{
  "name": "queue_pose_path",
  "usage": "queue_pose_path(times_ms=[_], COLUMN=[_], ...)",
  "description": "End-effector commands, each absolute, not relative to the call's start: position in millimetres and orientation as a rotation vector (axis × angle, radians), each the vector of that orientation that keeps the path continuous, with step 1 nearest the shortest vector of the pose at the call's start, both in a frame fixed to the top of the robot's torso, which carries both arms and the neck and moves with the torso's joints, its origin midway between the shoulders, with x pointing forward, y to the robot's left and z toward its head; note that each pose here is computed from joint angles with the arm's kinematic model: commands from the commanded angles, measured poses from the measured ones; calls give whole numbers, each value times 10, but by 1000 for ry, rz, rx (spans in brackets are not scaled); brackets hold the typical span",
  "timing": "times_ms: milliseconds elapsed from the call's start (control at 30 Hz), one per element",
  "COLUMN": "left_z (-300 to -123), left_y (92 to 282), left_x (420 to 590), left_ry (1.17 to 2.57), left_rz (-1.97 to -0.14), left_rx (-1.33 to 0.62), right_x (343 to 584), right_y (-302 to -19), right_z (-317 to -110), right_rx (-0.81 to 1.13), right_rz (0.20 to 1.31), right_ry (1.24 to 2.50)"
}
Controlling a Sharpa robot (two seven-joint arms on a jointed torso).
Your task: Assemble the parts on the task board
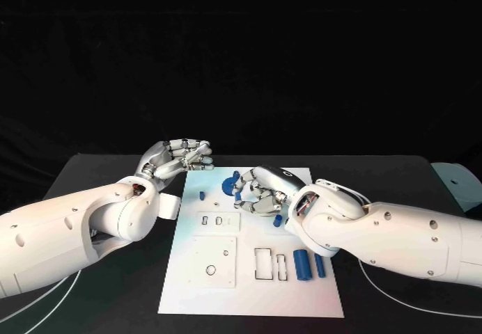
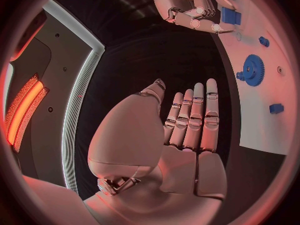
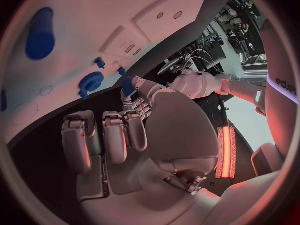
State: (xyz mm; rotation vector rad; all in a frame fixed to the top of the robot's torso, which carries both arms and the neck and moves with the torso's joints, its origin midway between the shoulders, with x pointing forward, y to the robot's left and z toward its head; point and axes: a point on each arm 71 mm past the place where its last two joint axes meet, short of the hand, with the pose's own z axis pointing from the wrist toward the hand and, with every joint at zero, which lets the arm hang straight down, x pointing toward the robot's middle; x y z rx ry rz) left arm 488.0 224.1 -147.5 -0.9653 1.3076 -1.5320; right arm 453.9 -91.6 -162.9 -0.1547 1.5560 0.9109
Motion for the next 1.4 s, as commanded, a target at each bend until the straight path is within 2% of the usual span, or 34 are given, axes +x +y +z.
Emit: queue_pose_path(times_ms=[33,300,633,1400], left_z=[-1469,-1471,-1473,-1478], left_y=[2216,2185,2152,2167], left_x=[4885,4891,4900,4900], left_ry=[1307,1310,1305,1311], left_rz=[-1551,-1557,-1560,-1558], left_rx=[-962,-962,-962,-966], right_x=[4533,4473,4430,4424], right_y=[-825,-595,-462,-463], right_z=[-1742,-1961,-2098,-2179], right_rx=[-192,-238,-277,-308], right_rz=[823,794,781,744], right_ry=[1576,1602,1622,1643])
